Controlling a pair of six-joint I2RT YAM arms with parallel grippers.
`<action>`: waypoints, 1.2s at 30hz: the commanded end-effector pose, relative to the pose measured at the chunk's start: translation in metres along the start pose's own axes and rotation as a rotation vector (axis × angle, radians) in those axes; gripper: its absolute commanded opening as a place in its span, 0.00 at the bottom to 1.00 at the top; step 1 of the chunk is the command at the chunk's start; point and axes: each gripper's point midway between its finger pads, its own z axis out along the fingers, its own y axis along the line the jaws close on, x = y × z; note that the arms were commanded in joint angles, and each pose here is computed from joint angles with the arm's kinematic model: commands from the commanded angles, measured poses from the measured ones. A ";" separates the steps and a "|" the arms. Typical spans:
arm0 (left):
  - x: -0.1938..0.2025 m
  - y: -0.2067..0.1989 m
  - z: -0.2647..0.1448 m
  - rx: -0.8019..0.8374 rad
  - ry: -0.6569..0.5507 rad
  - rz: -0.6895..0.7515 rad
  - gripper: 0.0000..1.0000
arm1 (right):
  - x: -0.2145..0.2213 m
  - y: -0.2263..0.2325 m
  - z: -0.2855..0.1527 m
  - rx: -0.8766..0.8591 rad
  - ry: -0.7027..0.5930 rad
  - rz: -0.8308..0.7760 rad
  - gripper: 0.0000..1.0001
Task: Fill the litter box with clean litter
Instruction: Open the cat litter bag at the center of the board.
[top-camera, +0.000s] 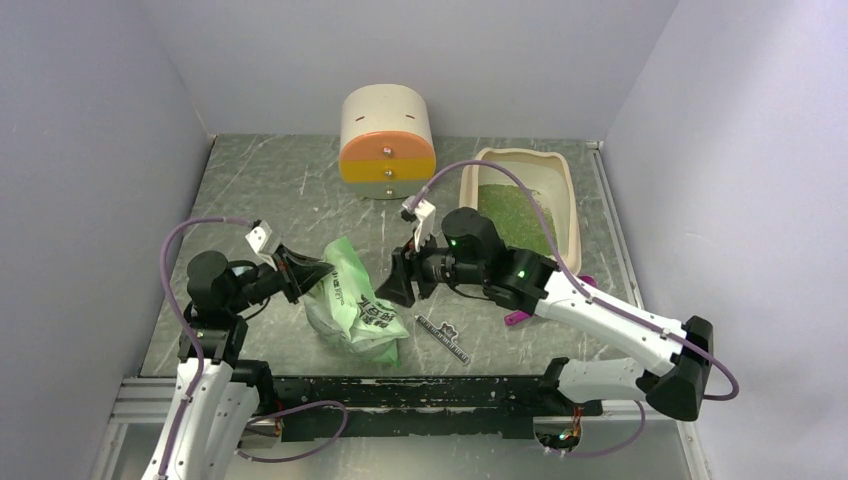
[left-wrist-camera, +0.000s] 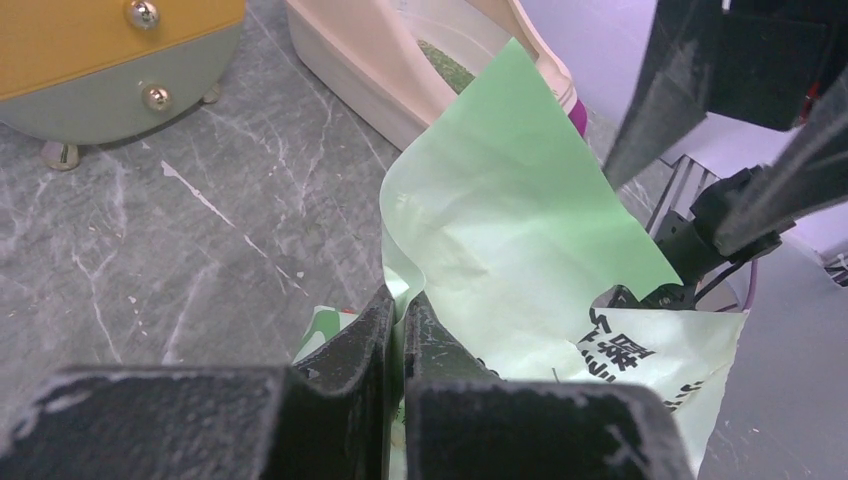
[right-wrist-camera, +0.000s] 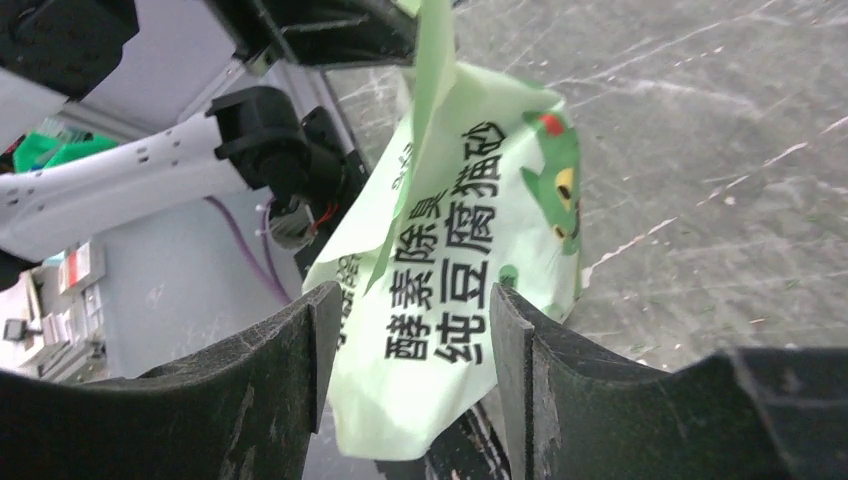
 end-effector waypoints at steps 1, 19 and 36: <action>-0.022 -0.018 -0.001 0.061 -0.063 0.072 0.05 | 0.019 0.019 -0.010 -0.065 0.064 -0.022 0.59; -0.022 -0.015 -0.002 0.036 -0.067 0.077 0.05 | 0.050 0.036 0.022 0.033 0.163 -0.200 0.55; -0.023 -0.014 -0.003 0.031 -0.067 0.083 0.05 | 0.074 0.016 0.032 0.177 0.261 -0.314 0.52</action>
